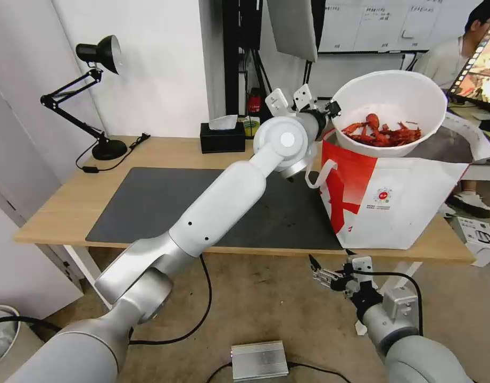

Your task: Pick up the trash from the table and place it into the takeout bag.

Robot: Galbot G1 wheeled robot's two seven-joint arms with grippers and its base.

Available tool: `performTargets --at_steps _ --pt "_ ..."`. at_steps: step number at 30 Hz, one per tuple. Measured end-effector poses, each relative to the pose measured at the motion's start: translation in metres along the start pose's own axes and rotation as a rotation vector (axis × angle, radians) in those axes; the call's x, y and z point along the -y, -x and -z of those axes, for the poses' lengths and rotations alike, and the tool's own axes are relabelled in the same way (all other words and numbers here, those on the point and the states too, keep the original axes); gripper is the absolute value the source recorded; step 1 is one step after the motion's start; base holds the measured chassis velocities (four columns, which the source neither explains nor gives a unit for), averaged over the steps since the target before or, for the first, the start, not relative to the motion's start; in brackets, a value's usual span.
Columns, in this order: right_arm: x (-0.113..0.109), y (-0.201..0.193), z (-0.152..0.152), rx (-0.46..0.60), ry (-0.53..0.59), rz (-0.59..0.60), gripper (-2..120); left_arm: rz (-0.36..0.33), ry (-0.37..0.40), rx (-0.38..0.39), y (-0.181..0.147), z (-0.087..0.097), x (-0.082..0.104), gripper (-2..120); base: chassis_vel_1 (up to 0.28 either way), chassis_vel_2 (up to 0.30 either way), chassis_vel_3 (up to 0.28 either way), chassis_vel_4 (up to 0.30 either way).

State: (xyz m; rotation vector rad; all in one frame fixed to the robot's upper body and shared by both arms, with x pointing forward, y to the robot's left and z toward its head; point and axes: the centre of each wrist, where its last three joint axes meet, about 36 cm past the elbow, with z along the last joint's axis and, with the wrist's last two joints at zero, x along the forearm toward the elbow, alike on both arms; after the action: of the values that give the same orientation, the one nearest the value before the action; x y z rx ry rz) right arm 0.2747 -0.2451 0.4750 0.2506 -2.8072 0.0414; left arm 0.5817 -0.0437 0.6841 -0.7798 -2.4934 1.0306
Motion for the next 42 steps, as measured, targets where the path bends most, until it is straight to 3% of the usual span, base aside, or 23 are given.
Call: performTargets --at_steps 11,19,27,40,42 --pt "0.0 0.0 0.0 0.0 0.0 0.0 100 0.014 0.096 -0.069 0.003 -0.012 0.001 0 0.0 0.0 0.0 0.0" --pt "0.0 0.0 0.0 0.0 0.0 0.0 100 0.027 0.121 -0.057 0.002 -0.011 -0.002 0 0.0 0.0 0.0 0.0" --pt "0.0 0.0 0.0 0.0 0.0 0.0 100 0.021 0.133 -0.042 -0.003 -0.005 -0.005 24 0.0 0.0 0.0 0.0" --pt "0.0 0.0 0.0 0.0 0.0 0.0 100 0.011 0.142 -0.031 -0.009 -0.002 -0.003 77 0.0 0.0 0.0 0.0" --pt "0.0 0.0 0.0 0.0 0.0 0.0 100 0.011 0.145 -0.03 -0.01 -0.001 -0.004 80 0.0 0.0 0.0 0.0"
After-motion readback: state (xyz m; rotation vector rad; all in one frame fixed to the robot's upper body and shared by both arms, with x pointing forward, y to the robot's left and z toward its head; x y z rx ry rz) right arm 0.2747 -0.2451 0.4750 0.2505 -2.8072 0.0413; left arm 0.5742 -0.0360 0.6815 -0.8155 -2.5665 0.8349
